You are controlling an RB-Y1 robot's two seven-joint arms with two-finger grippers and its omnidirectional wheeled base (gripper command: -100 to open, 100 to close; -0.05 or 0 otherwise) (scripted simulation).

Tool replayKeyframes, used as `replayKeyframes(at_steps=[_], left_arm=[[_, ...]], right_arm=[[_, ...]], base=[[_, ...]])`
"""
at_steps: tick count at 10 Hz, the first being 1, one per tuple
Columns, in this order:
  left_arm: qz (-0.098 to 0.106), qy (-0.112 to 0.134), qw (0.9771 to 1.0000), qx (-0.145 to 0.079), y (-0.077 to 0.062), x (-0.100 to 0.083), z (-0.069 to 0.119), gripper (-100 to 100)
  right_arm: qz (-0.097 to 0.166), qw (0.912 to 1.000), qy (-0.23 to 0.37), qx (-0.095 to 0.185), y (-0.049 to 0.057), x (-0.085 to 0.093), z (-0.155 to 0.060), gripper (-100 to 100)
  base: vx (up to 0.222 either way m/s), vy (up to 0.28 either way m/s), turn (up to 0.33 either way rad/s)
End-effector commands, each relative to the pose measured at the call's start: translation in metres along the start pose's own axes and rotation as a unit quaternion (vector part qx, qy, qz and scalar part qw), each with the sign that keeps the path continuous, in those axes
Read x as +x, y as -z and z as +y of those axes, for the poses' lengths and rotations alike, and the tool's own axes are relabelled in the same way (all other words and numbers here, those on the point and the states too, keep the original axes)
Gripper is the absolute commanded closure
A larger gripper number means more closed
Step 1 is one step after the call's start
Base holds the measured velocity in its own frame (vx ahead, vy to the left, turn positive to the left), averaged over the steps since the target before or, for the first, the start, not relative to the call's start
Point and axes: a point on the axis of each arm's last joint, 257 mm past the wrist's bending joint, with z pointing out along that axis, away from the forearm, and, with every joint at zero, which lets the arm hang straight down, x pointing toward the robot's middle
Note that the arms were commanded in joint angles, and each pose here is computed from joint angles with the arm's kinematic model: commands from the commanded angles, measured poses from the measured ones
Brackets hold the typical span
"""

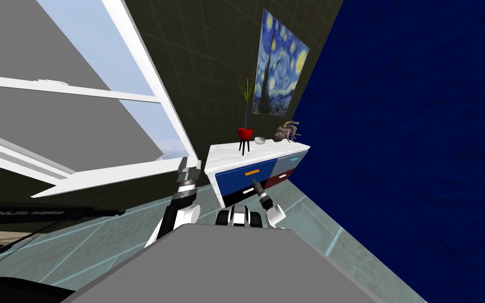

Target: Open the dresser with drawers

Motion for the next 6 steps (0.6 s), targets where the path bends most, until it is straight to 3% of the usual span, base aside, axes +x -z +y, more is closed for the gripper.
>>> replayKeyframes(at_steps=[1,2,3,6], left_arm=[[0.000,0.000,1.0000,0.000,0.000,0.000,0.000,0],[0.000,0.000,1.0000,0.000,0.000,0.000,0.000,0],[0.000,0.000,1.0000,0.000,0.000,0.000,0.000,0],[0.000,0.000,1.0000,0.000,0.000,0.000,0.000,0]], right_arm=[[-0.001,1.0000,0.000,0.000,0.001,0.003,-0.002,100],[-0.001,1.0000,0.000,0.000,0.000,0.002,-0.002,100],[-0.006,0.9999,0.013,-0.007,0.006,0.011,0.003,-100],[-0.015,0.9989,0.039,-0.020,0.016,0.027,0.012,-100]], base=[[-0.195,-0.078,-0.010],[-0.092,-0.035,-0.002],[-0.019,-0.006,0.003],[0.014,0.009,0.002]])
